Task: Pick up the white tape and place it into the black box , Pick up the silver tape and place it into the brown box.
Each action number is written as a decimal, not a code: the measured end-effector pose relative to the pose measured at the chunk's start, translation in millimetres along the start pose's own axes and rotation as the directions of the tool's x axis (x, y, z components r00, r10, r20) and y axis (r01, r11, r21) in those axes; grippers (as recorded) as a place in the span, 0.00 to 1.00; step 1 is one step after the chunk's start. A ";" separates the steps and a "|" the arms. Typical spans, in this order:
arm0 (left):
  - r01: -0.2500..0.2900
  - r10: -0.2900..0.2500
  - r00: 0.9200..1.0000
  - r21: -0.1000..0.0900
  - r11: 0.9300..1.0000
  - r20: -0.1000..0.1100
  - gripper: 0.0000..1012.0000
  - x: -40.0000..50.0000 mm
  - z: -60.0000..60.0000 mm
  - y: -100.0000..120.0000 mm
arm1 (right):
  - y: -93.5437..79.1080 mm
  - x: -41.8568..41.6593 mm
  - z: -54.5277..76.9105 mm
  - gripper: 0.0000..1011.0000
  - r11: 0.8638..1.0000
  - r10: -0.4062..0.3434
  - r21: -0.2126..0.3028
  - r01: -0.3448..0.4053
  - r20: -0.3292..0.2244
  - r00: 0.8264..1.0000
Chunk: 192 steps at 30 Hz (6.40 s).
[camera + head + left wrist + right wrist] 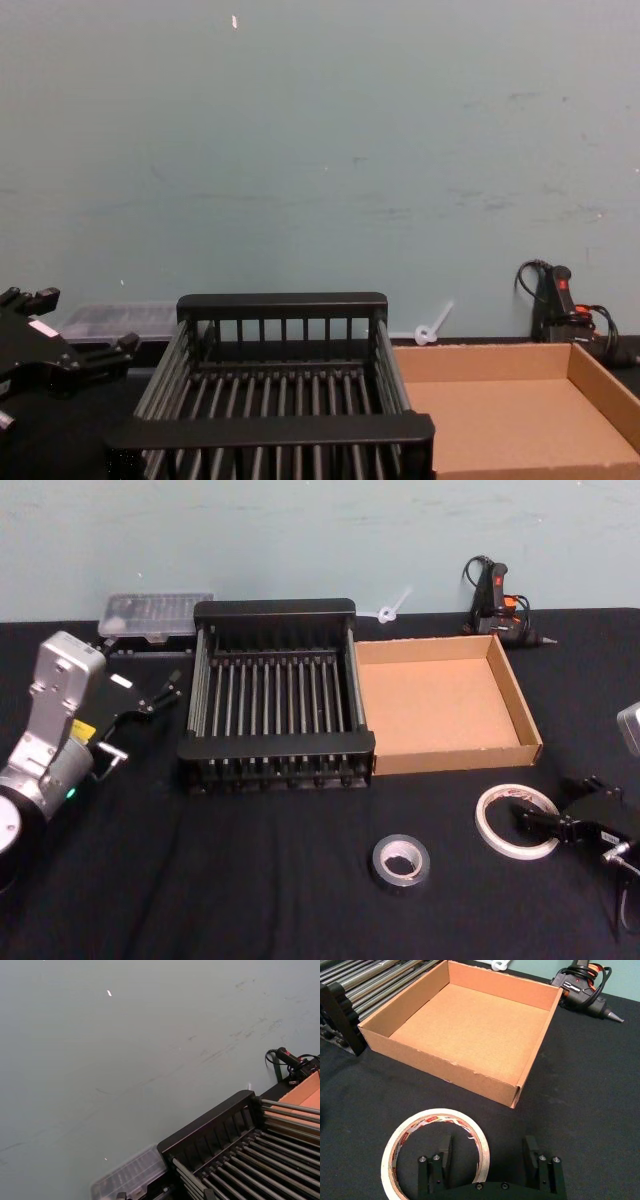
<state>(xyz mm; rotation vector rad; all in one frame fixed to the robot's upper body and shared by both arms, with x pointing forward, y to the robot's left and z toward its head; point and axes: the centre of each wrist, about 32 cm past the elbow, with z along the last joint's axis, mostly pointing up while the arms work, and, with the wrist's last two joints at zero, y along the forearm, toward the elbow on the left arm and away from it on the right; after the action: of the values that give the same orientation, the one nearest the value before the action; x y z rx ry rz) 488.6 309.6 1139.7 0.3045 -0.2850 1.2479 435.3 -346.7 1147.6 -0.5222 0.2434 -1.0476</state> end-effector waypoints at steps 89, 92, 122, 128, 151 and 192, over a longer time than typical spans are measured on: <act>0.000 0.000 1.000 0.000 1.000 0.000 0.99 0.0 0.0 0.0 | 31.8 -3.7 70.2 0.09 0.951 0.105 0.277 -0.136 0.124 0.987; 0.000 0.000 1.000 0.000 1.000 0.000 0.99 0.0 0.0 0.0 | 41.0 -2.8 77.4 0.09 0.947 0.105 0.289 -0.140 0.135 0.985; 0.000 0.000 1.000 0.000 1.000 0.000 0.99 0.0 0.0 0.0 | 122.4 -21.7 139.6 0.09 0.897 0.212 0.327 -0.297 0.271 0.939; 0.000 0.000 1.000 0.000 1.000 0.000 0.99 0.0 0.0 0.0 | 135.2 -31.6 147.2 0.09 0.885 0.245 0.323 -0.336 0.290 0.925; 0.000 0.000 1.000 0.000 1.000 0.000 0.99 0.1 0.0 0.0 | 162.5 -46.5 159.1 0.09 0.878 0.277 0.300 -0.372 0.315 0.908; 0.000 0.000 1.000 0.000 1.000 0.000 0.99 0.0 0.0 0.0 | 160.7 -45.6 158.3 0.99 0.879 0.276 0.303 -0.369 0.309 0.910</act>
<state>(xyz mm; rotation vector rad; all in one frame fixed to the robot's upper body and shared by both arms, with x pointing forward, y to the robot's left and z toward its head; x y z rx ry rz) 488.6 309.7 1139.8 0.3044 -0.2850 1.2480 603.4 -197.4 1196.8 -0.2690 -0.0906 -0.6616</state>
